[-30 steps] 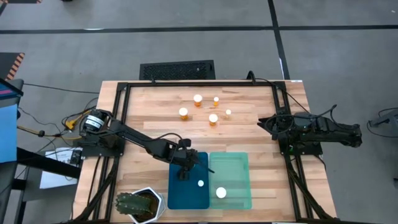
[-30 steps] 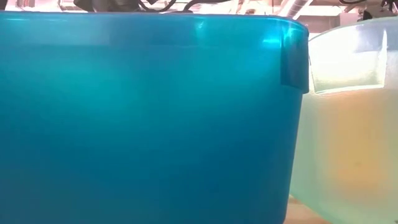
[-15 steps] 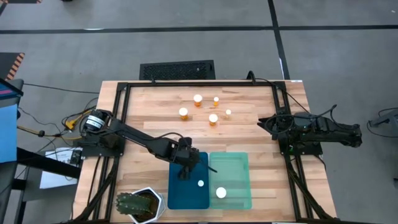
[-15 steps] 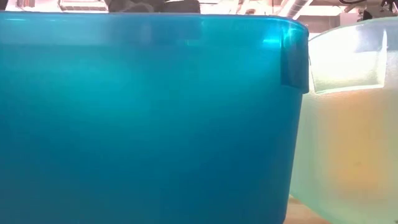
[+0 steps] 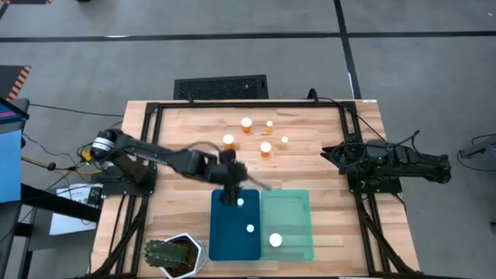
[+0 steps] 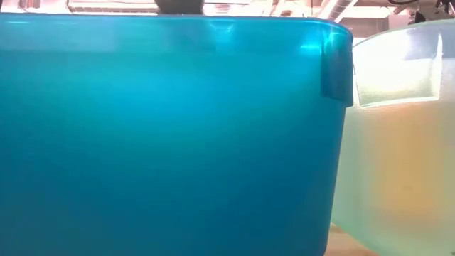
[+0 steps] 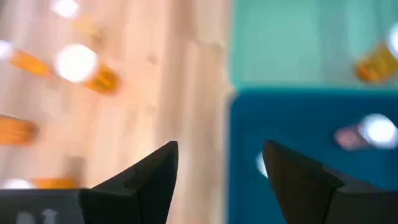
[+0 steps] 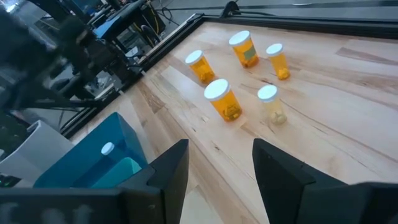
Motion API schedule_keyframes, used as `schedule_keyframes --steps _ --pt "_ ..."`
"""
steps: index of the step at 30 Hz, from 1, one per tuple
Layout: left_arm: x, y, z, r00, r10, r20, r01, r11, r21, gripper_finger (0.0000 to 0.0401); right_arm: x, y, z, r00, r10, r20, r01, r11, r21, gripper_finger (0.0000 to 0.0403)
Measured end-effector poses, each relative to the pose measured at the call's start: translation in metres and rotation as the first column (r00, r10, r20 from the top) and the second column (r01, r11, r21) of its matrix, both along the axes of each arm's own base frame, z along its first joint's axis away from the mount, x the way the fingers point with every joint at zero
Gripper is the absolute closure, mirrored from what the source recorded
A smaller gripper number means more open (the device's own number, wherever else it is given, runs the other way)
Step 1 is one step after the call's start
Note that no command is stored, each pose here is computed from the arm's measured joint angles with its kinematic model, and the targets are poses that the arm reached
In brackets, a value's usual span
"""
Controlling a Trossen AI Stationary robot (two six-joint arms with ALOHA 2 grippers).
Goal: Pick and place medicine bottles into bin by pill shape (circle, oval)
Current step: Put the small yellow pill bottle into the blue bin
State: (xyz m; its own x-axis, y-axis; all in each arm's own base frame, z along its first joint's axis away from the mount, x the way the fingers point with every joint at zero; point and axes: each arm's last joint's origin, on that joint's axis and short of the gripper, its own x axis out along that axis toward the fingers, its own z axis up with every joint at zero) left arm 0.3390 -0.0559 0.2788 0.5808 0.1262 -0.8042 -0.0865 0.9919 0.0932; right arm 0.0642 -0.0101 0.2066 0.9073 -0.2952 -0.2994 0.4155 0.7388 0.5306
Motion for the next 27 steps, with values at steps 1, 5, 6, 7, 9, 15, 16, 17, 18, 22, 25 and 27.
schedule_keyframes --steps 1,5,6,7,9,15,16,17,18,22,25,27 --pt "0.002 0.010 0.004 0.999 0.014 0.030 -0.014 1.000 0.001 0.0172 0.000 0.000 0.000 1.000 0.000 0.000 0.000 1.000 0.000 0.0216" --pt "0.014 0.049 0.012 0.990 0.035 0.137 -0.035 0.999 -0.004 0.0172 0.000 0.000 0.000 1.000 0.000 0.000 0.000 1.000 0.000 0.0217" --pt "0.018 0.059 0.013 0.986 0.037 0.163 -0.037 0.999 -0.003 0.0172 0.000 0.000 0.000 1.000 0.000 0.000 0.000 1.000 0.000 0.0217" --pt "0.021 0.068 0.013 0.980 0.037 0.193 -0.037 0.999 -0.002 0.0172 0.000 0.000 0.000 1.000 0.000 0.000 0.000 1.000 0.000 0.0216" --pt "0.027 0.086 0.011 0.974 0.048 0.223 -0.049 0.999 0.003 0.0172 0.000 0.000 0.000 1.000 0.000 0.000 0.000 1.000 -0.001 0.0215" --pt "0.045 0.128 0.002 0.936 0.069 0.344 -0.065 0.998 -0.022 0.0172 0.000 0.000 0.000 1.000 -0.005 -0.004 0.005 1.000 -0.002 0.0216" --pt "0.047 0.133 -0.002 0.934 0.065 0.350 -0.062 0.998 -0.019 0.0172 0.000 0.000 0.000 1.000 -0.006 -0.005 0.006 1.000 -0.002 0.0217" --pt "0.050 0.137 -0.006 0.935 0.062 0.349 -0.059 0.998 -0.018 0.0172 0.000 0.000 0.000 1.000 -0.009 -0.005 0.008 1.000 -0.004 0.0217" --pt "0.054 0.140 -0.008 0.927 0.054 0.371 -0.052 0.999 -0.014 0.0172 0.000 0.000 0.000 1.000 -0.011 -0.005 0.011 1.000 -0.004 0.0218" --pt "0.073 0.151 -0.015 0.929 0.036 0.367 -0.044 0.999 0.012 0.0172 0.000 0.000 -0.001 1.000 -0.014 -0.007 0.014 1.000 -0.005 0.0216" --pt "0.094 0.156 -0.017 0.934 -0.008 0.358 -0.006 0.999 0.038 0.0172 0.000 0.000 -0.001 1.000 -0.015 -0.007 0.015 1.000 -0.005 0.0214" --pt "0.109 0.159 -0.017 0.931 -0.035 0.364 0.018 0.999 0.049 0.0172 0.000 -0.001 -0.001 1.000 -0.016 -0.006 0.016 1.000 -0.006 0.0214"
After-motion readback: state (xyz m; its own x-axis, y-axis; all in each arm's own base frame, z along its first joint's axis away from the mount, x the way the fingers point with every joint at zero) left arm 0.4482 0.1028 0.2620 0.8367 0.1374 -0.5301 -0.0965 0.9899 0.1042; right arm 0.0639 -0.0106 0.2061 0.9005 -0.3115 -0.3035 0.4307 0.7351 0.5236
